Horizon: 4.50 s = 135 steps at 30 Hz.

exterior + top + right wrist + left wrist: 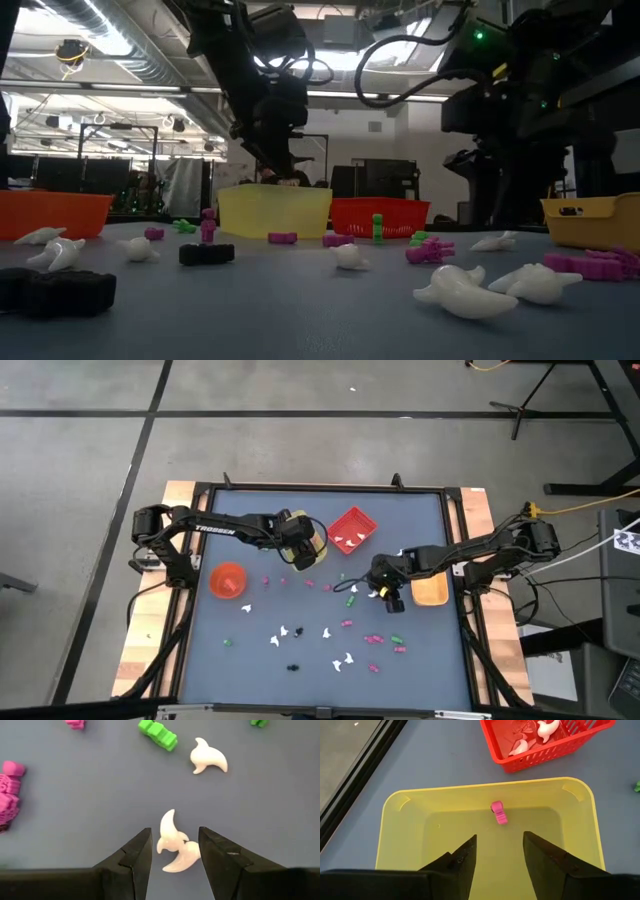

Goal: Sort Halloween decoration
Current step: Put the white ghost toy into the red bin, then put the pink skeleton toy into the yellow bin

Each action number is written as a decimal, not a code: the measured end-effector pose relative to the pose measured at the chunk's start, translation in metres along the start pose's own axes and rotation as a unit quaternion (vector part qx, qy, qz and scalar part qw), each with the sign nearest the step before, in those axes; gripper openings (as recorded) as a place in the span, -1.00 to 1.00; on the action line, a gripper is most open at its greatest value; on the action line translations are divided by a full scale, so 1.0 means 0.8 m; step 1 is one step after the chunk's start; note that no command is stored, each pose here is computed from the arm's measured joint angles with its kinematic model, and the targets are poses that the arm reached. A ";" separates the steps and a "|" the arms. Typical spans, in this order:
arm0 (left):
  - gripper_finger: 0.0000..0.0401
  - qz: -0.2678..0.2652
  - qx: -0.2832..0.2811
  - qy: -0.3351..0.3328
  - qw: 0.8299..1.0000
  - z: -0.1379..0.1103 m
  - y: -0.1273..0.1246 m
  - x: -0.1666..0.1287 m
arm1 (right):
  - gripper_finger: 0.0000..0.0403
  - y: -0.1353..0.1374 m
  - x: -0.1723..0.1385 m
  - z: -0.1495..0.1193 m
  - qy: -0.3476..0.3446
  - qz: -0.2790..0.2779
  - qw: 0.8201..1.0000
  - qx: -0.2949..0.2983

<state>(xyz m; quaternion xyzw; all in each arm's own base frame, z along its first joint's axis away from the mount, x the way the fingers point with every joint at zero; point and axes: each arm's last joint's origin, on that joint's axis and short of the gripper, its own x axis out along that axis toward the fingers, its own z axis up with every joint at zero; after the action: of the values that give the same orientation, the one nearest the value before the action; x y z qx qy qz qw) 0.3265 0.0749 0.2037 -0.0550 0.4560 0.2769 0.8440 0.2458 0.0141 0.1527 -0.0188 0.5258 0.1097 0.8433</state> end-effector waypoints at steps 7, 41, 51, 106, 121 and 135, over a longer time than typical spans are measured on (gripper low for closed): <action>-0.28 0.000 0.000 0.000 1.000 0.000 0.000 0.000 | -0.20 0.010 0.001 0.002 -0.003 0.007 1.000 -0.027; -0.28 0.000 0.000 0.000 1.000 0.000 0.000 0.000 | -0.20 0.021 0.013 -0.007 -0.014 -0.049 0.997 -0.064; -0.28 -0.001 0.000 0.000 1.000 0.000 0.000 0.000 | -0.20 0.019 0.033 -0.009 0.007 -0.047 0.997 -0.062; -0.28 -0.002 0.000 -0.001 1.000 0.000 -0.001 0.000 | -0.60 -0.044 -0.044 0.083 0.085 -0.360 0.907 -0.201; -0.28 -0.002 0.000 -0.001 1.000 0.000 -0.001 0.000 | -0.60 -0.108 -0.057 0.078 0.012 -0.306 0.943 -0.128; -0.28 -0.002 0.000 -0.002 1.000 0.000 -0.001 0.000 | -0.21 -0.116 -0.060 0.076 0.013 -0.311 0.943 -0.118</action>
<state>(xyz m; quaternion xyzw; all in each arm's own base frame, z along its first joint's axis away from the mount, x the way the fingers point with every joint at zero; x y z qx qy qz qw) 0.3269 0.0743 0.2039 -0.0558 0.4544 0.2752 0.8453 0.2978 -0.0751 0.2148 -0.2824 0.4881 -0.0964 0.8202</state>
